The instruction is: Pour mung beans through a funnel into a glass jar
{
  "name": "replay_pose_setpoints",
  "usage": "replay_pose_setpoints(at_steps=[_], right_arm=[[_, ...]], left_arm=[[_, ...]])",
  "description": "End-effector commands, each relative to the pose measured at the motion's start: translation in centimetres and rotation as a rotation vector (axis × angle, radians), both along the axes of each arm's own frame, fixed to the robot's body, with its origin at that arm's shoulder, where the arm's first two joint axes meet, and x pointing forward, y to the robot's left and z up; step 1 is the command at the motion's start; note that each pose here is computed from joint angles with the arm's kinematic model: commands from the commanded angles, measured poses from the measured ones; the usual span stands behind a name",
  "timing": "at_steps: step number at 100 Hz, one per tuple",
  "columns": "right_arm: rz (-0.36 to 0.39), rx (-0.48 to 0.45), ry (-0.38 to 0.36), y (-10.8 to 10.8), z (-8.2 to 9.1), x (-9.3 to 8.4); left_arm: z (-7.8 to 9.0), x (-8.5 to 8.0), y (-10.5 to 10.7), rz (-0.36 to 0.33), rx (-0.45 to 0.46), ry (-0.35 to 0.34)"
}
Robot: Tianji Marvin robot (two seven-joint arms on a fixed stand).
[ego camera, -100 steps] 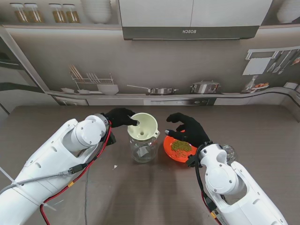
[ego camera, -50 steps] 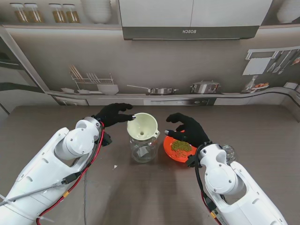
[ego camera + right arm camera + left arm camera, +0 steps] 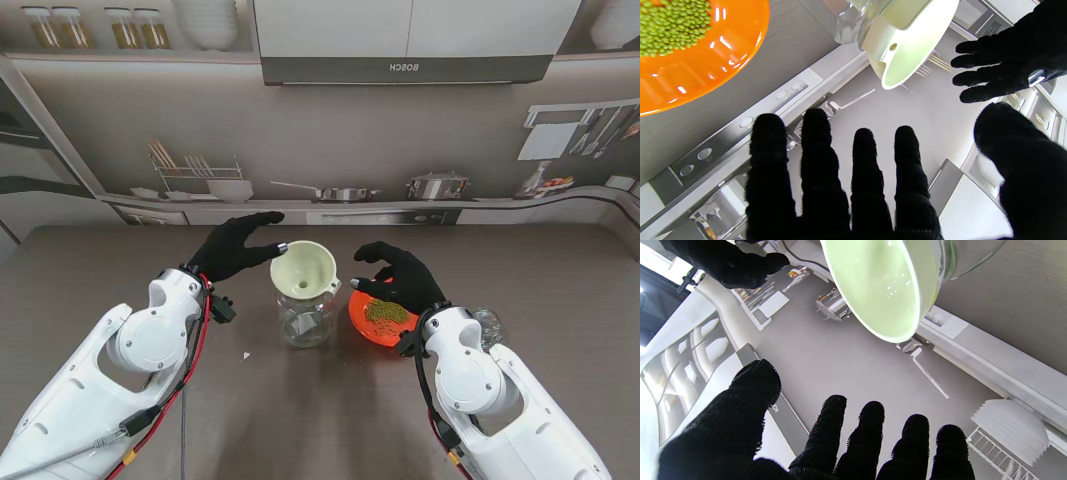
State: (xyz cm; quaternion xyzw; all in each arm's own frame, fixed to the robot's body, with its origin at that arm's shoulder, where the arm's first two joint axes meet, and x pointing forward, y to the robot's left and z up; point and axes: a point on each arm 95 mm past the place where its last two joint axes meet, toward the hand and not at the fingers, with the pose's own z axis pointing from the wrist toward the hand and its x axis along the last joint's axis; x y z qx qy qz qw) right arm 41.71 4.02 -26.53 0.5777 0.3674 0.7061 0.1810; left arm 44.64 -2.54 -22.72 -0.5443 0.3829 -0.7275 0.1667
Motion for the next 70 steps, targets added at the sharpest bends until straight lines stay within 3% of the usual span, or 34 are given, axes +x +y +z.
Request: replay_pose_setpoints(at_steps=[1,46,70], right_arm=[[0.011,-0.002,0.011,0.4,-0.2,-0.1],[0.007,-0.007,0.011,0.4,-0.3,-0.1],[0.012,-0.016,0.016,0.5,-0.5,0.0]], left_arm=[[-0.6,-1.0,-0.6,-0.019,-0.005,0.016],[-2.3,-5.2,-0.4,-0.014,-0.053,-0.07],[-3.2,-6.2,-0.1,0.006,-0.091,-0.08]])
